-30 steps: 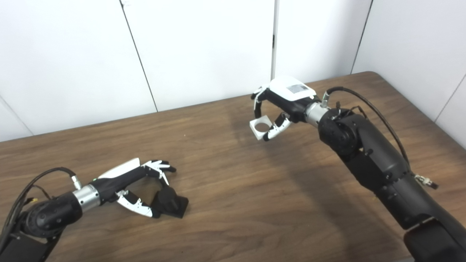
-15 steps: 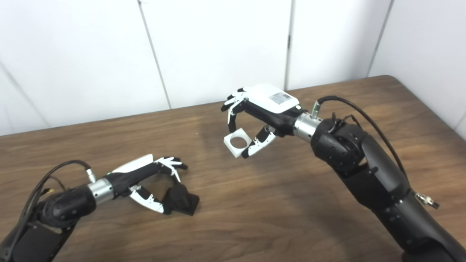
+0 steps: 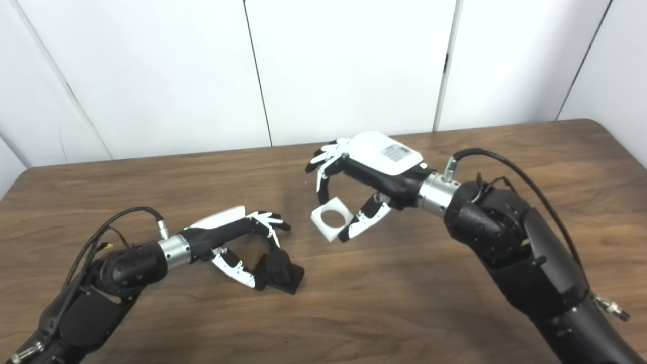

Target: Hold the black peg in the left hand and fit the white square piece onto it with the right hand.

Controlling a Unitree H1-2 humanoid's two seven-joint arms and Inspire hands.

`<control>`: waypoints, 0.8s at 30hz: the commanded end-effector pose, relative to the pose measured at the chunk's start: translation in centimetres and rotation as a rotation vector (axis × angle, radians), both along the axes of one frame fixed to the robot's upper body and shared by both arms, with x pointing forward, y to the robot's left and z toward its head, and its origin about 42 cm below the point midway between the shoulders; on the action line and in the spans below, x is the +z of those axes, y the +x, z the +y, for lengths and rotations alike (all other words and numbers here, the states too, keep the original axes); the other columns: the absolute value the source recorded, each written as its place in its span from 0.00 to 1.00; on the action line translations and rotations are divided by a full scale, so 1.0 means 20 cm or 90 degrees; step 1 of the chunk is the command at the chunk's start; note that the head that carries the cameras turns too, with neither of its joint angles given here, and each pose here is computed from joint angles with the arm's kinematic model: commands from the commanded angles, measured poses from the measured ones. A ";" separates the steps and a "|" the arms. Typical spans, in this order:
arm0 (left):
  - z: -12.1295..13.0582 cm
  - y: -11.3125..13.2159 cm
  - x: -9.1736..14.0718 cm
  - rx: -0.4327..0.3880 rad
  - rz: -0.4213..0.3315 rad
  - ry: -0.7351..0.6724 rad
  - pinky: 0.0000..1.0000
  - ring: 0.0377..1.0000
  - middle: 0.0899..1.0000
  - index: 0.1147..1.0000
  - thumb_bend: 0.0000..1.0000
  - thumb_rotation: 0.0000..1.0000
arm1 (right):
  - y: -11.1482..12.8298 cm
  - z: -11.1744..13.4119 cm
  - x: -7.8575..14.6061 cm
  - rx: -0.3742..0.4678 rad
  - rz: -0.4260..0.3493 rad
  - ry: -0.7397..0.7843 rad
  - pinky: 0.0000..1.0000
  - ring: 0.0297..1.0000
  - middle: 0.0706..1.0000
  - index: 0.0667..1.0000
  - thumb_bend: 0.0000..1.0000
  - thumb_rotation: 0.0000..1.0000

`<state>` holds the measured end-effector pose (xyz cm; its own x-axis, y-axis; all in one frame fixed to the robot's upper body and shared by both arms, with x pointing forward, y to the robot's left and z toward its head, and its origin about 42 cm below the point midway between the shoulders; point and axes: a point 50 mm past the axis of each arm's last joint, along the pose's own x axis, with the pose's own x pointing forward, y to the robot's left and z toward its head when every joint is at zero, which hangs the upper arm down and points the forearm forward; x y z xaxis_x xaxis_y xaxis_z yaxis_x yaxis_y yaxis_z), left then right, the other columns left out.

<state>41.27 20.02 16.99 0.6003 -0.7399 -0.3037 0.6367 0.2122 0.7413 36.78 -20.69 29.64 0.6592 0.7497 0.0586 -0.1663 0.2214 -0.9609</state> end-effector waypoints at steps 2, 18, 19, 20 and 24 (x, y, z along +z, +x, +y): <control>-0.05 -0.10 -0.23 -0.013 0.125 0.072 1.00 1.00 0.91 0.42 0.52 0.08 | -0.02 0.07 0.12 0.043 -0.055 0.027 0.91 0.88 0.80 0.44 0.52 0.14; -0.11 -0.10 -0.22 -0.012 0.125 0.077 1.00 1.00 0.91 0.42 0.52 0.08 | -0.03 0.24 0.03 0.085 0.013 0.020 0.93 0.90 0.81 0.44 0.52 0.14; -0.12 -0.10 -0.22 -0.013 0.125 0.076 1.00 0.99 0.91 0.42 0.52 0.08 | -0.03 0.25 0.02 0.088 0.014 0.019 0.93 0.89 0.81 0.44 0.52 0.14; -0.12 -0.10 -0.22 -0.014 0.123 0.075 1.00 0.99 0.91 0.42 0.52 0.08 | -0.02 0.26 0.02 0.090 0.016 0.018 0.93 0.89 0.81 0.44 0.52 0.14; -0.12 -0.10 -0.23 -0.014 0.124 0.076 1.00 0.99 0.91 0.42 0.52 0.08 | 0.01 0.30 -0.03 0.091 0.031 0.013 0.93 0.89 0.80 0.44 0.52 0.14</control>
